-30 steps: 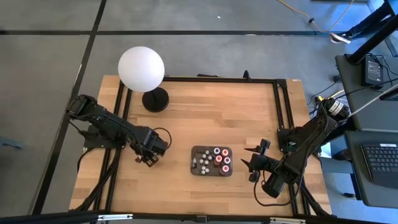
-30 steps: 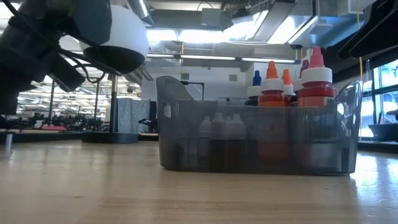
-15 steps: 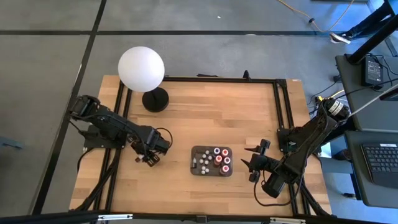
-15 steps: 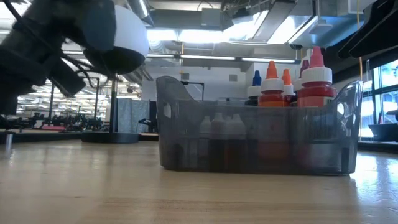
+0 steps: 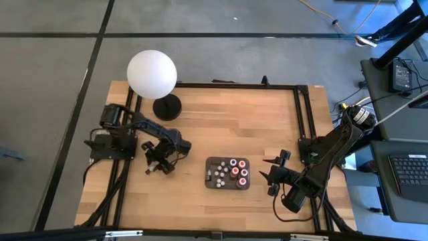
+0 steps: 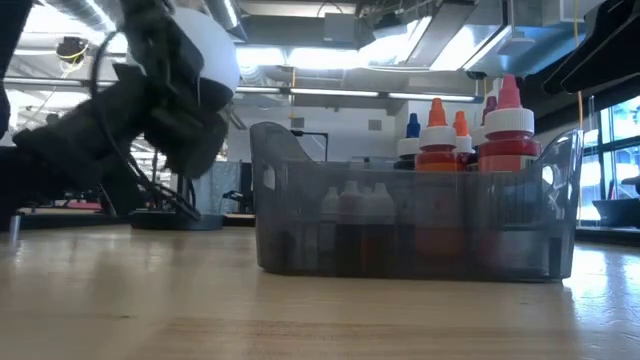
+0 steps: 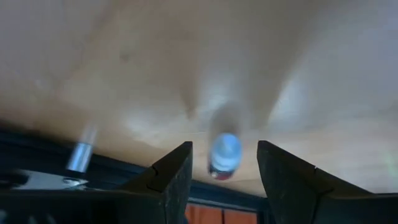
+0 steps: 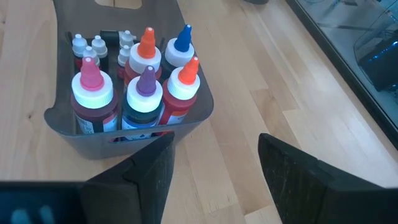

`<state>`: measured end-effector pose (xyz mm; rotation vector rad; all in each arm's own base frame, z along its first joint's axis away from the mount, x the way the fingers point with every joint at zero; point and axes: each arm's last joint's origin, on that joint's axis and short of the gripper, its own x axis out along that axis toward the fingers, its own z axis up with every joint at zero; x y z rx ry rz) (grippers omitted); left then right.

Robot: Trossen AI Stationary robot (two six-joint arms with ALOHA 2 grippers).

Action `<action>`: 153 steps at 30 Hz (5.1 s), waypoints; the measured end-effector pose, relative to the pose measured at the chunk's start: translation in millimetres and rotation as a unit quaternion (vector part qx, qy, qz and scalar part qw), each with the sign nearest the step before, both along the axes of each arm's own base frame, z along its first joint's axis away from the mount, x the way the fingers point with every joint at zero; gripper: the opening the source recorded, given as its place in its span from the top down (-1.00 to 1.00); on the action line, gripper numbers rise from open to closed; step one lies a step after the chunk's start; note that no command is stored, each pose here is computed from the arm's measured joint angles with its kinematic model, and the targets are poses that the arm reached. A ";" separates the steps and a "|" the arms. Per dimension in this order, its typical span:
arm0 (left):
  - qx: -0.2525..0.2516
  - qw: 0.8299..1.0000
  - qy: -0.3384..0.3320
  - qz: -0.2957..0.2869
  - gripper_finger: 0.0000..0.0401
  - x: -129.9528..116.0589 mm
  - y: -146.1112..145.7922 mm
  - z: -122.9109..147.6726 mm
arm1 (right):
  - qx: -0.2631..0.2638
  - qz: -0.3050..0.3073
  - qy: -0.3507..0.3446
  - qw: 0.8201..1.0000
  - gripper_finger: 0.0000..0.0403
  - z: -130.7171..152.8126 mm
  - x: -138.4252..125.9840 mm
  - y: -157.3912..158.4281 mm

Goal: Pick & Place food coloring
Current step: Put the small food coloring bottle into the black bin

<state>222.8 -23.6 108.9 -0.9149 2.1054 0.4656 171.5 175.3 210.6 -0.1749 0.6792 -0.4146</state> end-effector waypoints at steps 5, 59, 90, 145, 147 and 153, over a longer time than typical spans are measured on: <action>-0.017 0.999 0.039 -0.012 0.16 -2.4 8.0 -13.4 | 0.000 0.000 0.000 1.000 -0.15 0.0 0.0 0.0; 0.305 0.729 -0.571 -0.224 0.67 86.5 -42.4 132.3 | -0.008 0.007 0.005 1.000 -0.15 -0.1 0.1 0.1; 0.325 0.674 -0.615 -0.250 0.67 134.2 -81.2 69.7 | -0.008 0.007 0.005 1.000 -0.15 -0.1 0.1 0.1; 0.325 0.711 -0.585 -0.217 0.60 133.5 -80.8 53.3 | -0.008 0.007 0.005 1.000 -0.15 0.0 0.1 0.0; 0.326 0.710 -0.586 -0.216 0.56 133.7 -80.8 53.3 | -0.008 0.007 0.005 1.000 -0.15 0.0 0.0 0.0; 0.326 0.709 -0.586 -0.216 0.50 133.7 -80.8 53.4 | -0.008 0.007 0.005 1.000 -0.15 0.0 0.0 0.0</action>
